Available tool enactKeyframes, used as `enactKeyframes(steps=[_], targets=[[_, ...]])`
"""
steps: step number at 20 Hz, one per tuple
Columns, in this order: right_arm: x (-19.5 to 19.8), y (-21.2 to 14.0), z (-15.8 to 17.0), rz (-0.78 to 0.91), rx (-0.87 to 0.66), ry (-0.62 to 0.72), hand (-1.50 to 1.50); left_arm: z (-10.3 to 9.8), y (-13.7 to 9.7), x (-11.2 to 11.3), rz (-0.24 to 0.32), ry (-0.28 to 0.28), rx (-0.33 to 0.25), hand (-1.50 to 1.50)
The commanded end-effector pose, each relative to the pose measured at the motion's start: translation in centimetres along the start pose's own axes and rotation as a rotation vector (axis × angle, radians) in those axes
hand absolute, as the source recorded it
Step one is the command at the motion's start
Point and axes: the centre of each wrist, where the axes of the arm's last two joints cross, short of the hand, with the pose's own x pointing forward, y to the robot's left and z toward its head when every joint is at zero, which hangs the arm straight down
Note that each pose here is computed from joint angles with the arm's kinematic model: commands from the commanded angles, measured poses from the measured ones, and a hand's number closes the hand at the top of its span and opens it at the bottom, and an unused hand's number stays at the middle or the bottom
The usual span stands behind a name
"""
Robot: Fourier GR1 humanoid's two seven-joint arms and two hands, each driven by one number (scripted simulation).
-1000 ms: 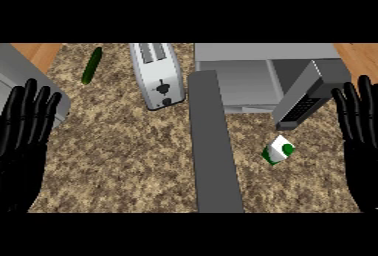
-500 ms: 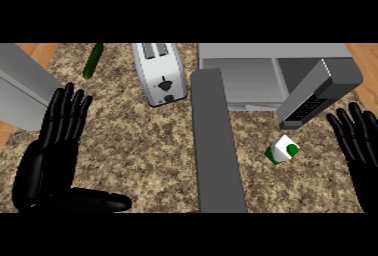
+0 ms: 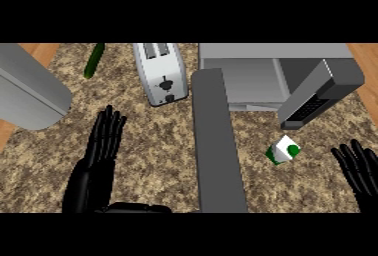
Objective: Pick up the milk, place it into the microwave and close the microwave
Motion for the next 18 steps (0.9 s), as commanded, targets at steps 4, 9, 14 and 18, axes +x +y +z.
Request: enactKeyframes(steps=[4, 9, 14, 18], targets=[[-0.4, -1.1, 3.2, 0.027, -0.015, 0.043, -1.5, 3.4, -3.7, -1.9, 0.01, 0.014, 0.0, -1.5], [-6.2, -2.3, 4.0, 0.064, -0.017, 0.053, -1.5, 3.4, -4.1, -0.8, 0.009, 0.017, 0.008, -1.5], [-7.7, -1.2, 3.9, 0.057, -0.089, 0.044, -1.5, 5.7, -3.8, -2.8, -0.004, 0.006, 0.018, -1.5], [-8.9, -3.8, 2.9, 0.065, -0.095, 0.057, -1.5, 5.6, -3.6, -2.4, 0.039, 0.026, 0.004, -1.5]])
